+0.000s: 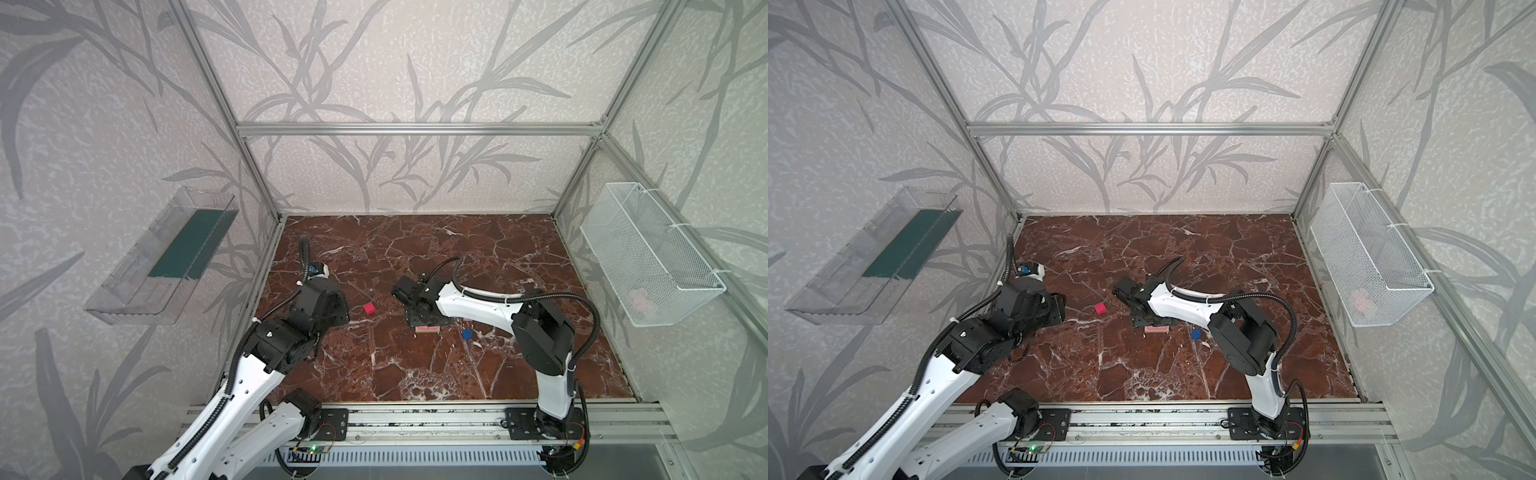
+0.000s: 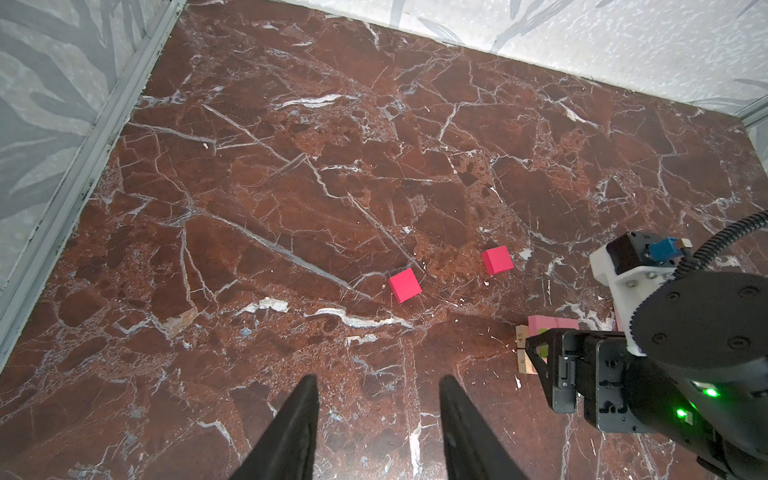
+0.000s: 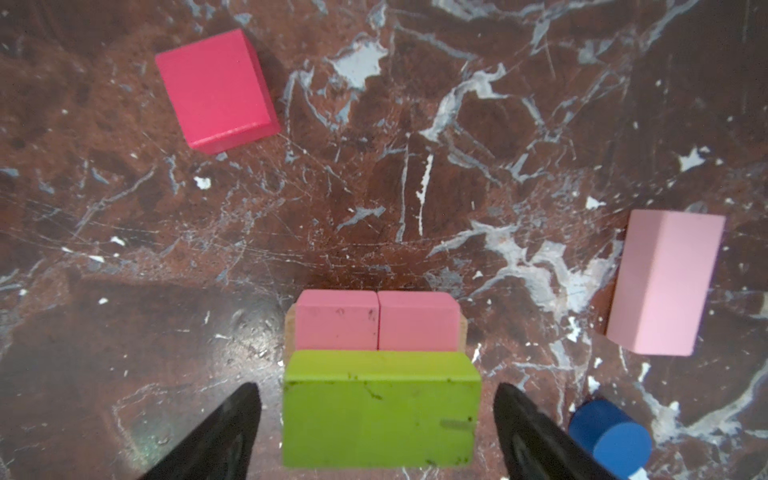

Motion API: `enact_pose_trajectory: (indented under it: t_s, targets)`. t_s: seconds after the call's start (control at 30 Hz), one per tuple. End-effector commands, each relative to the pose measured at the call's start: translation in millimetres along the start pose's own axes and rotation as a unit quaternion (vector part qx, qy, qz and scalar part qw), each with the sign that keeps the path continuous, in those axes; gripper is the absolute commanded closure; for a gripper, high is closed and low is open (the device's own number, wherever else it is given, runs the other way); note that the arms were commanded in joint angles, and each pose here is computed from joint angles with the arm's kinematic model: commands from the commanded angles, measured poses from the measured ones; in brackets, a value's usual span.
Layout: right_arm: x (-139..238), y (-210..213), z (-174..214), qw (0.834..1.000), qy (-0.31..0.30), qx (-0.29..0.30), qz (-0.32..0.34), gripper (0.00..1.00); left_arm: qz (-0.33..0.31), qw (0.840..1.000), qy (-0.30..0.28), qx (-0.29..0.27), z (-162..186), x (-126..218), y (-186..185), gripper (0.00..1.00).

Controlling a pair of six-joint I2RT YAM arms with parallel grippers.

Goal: Build the wood block tower
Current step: 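Open the right gripper and raise it off the lime-green block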

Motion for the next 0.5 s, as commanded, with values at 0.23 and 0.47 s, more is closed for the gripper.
enact_pose_trajectory:
  t_s: [0.23, 0.47]
  targets:
    - [62.5, -16.2, -15.4, 0.996, -0.077, -0.014, -0.044, 0.01, -0.015, 1.0, 0.019, -0.007, 4.2, -12.1, -0.9, 0.52]
    - [82.7, -35.0, -7.6, 0.991, -0.12, -0.016, -0.051, 0.01, -0.024, 0.998, 0.057, -0.006, 12.7, -32.0, -8.1, 0.5]
Point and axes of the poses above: each gripper's point midway between its finger pads, its own x axis back along the fingers, its own y axis along the line the jaws close on, z = x × y, the point moved 7 cm from there along x, back along the fingers, and after that the axes turned 12 degrees about x, right-handed, at the moved point
